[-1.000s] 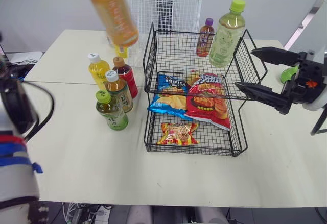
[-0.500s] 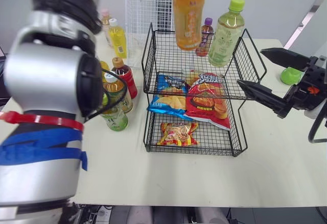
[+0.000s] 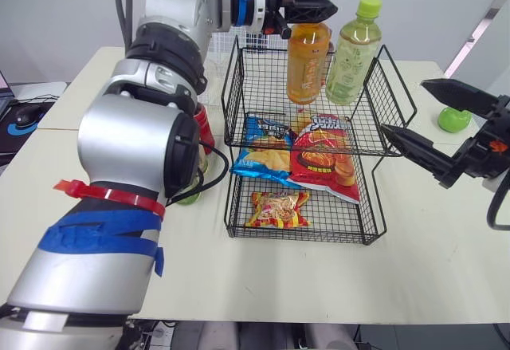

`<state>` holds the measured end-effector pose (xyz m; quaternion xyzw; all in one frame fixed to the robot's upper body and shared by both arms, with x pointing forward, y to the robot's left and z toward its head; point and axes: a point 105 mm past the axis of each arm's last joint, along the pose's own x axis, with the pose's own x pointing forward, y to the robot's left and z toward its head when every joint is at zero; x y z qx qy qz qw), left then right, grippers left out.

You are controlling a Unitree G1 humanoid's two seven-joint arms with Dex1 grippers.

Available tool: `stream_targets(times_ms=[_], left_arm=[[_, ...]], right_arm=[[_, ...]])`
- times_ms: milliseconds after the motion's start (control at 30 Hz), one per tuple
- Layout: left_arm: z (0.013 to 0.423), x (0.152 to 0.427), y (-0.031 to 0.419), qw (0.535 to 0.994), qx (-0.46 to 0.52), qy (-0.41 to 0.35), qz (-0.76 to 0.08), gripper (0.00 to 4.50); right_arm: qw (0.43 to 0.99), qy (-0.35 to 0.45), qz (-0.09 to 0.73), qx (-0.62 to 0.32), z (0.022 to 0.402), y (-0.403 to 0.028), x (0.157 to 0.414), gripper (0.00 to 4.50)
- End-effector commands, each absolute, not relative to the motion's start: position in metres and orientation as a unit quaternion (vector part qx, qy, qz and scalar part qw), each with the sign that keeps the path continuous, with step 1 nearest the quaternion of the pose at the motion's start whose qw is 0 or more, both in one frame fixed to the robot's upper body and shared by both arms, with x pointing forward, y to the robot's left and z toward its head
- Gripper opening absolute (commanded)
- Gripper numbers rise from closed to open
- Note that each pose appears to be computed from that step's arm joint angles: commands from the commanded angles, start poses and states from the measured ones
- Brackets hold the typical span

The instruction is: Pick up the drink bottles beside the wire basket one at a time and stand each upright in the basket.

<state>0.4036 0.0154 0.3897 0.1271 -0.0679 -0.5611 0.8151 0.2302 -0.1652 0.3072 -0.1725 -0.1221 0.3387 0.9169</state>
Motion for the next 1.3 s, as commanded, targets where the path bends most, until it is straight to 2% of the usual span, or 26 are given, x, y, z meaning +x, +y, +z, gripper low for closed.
stream_targets(times_ms=[33,267,500,767,1000,1300], left_arm=[[0.410,0.395,0.010,0.809,0.124,-0.094,-0.567,2.31],[0.428,0.381,0.025,0.789,0.123,-0.104,-0.593,4.45],[0.445,0.370,0.069,0.788,0.145,-0.123,-0.586,4.48],[0.450,0.360,0.147,0.837,0.167,-0.135,-0.503,4.48],[0.409,0.352,0.226,0.901,0.194,-0.105,-0.373,4.48],[0.334,0.339,0.305,0.957,0.132,-0.050,-0.253,4.48]], right_arm=[[0.913,-0.145,0.336,-0.183,0.316,-0.165,0.224,4.50],[0.911,-0.151,0.337,-0.182,0.318,-0.164,0.226,4.50],[0.904,-0.154,0.354,-0.185,0.318,-0.159,0.228,4.50],[0.888,-0.155,0.389,-0.191,0.315,-0.151,0.237,4.50],[0.866,-0.139,0.435,-0.202,0.309,-0.139,0.252,4.50],[0.847,-0.135,0.484,-0.174,0.298,-0.126,0.260,4.50]])
